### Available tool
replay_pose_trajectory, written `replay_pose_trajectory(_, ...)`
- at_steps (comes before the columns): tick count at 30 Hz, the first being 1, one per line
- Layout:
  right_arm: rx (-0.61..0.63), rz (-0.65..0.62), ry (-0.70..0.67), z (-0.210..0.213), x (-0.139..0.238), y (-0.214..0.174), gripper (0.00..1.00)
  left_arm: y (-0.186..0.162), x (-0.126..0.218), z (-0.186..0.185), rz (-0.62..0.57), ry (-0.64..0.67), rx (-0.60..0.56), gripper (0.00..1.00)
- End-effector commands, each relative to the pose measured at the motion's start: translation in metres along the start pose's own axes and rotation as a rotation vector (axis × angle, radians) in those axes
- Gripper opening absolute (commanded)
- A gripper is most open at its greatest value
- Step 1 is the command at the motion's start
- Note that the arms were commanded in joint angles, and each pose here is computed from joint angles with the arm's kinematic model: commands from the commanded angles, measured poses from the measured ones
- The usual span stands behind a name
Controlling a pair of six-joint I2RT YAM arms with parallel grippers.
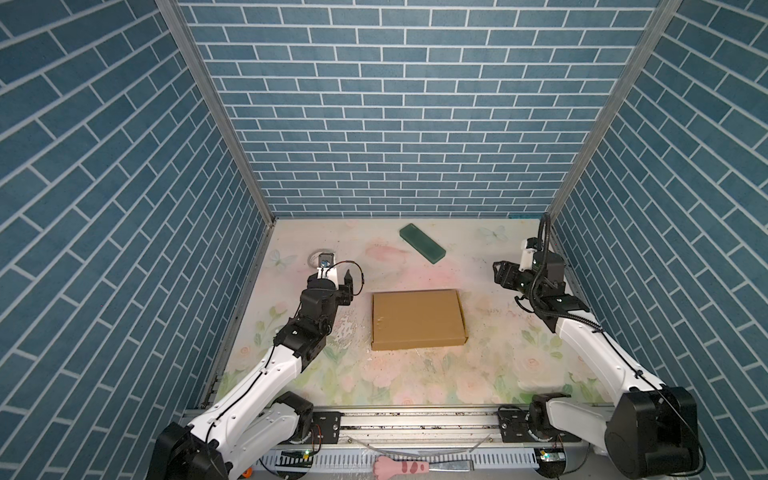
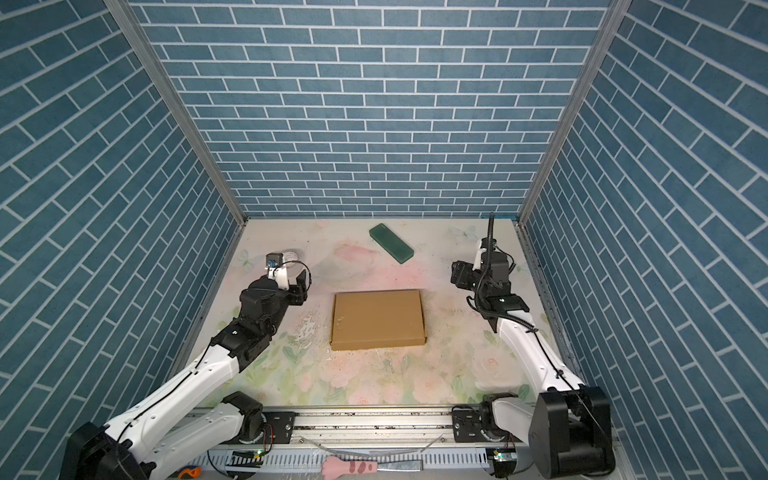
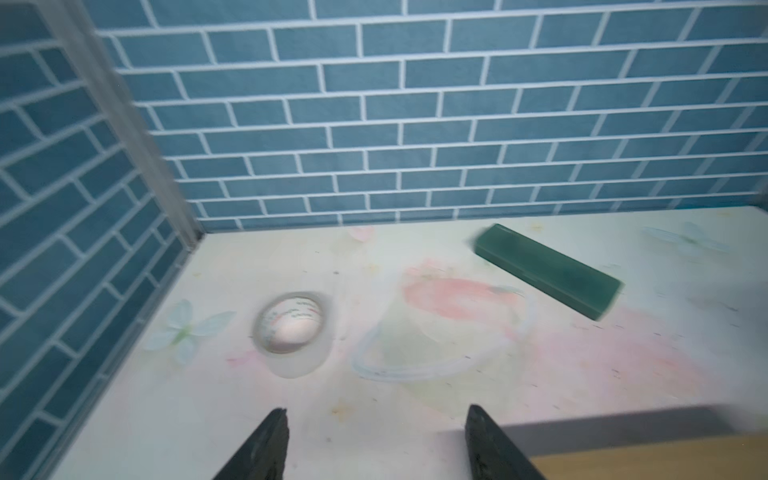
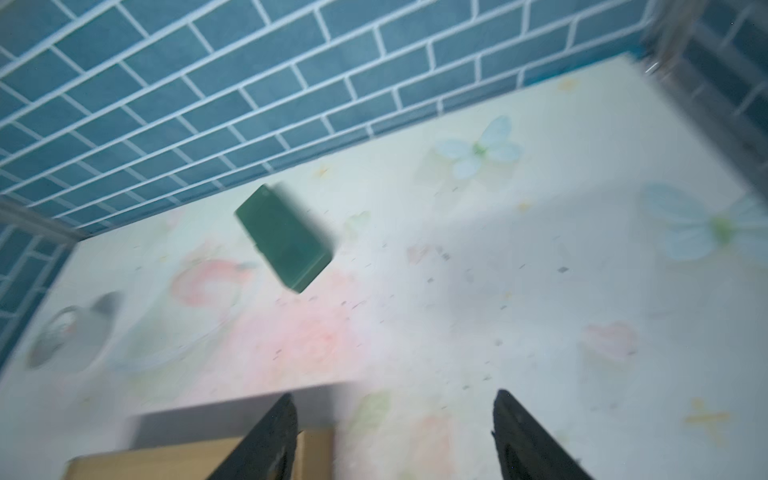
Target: Fold the paper box
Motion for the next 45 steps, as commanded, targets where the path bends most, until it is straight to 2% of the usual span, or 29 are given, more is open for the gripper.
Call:
replay_pose_trajectory(1,0.11,-0.21,-0.274,-0.054,-0.002,0.03,0.74,-0.014,-0.001,0.034,0.014,0.255,-0.093,0.71)
replay_pose_trajectory(7,0.051,-0.261,-0.409,-0.102,0.001,0.029,0.74,-0.044,-0.011,0.038,0.081,0.301,-0.172,0.72)
replay_pose_trajectory(16,0.059,-0.28,-0.505,-0.141,0.008,0.012,0.74,-0.078,-0.018,0.052,0.106,0.308,-0.126,0.74)
replay_pose_trajectory(28,0.05,-0.303,-0.44,-0.149,-0.019,-0.004,0.73,-0.109,-0.035,0.065,0.091,0.281,-0.019,0.74)
replay_pose_trajectory(36,0.063,-0.313,-0.369,-0.146,-0.034,-0.01,0.73,-0.109,-0.051,0.07,0.02,0.277,-0.017,0.75)
replay_pose_trajectory(45,0.078,-0.298,-0.347,-0.143,-0.037,-0.011,0.77,-0.128,-0.063,0.061,0.018,0.251,-0.02,0.75)
Point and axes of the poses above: each gripper's point midway between its finger pads, its own x axis back along the fingers, its own z axis along the line the jaws close on, y = z × x, the point moved 2 cm from there along x, back along the fingers, and after that the axes turned 15 degrees about -x, right-handed, at the moved point
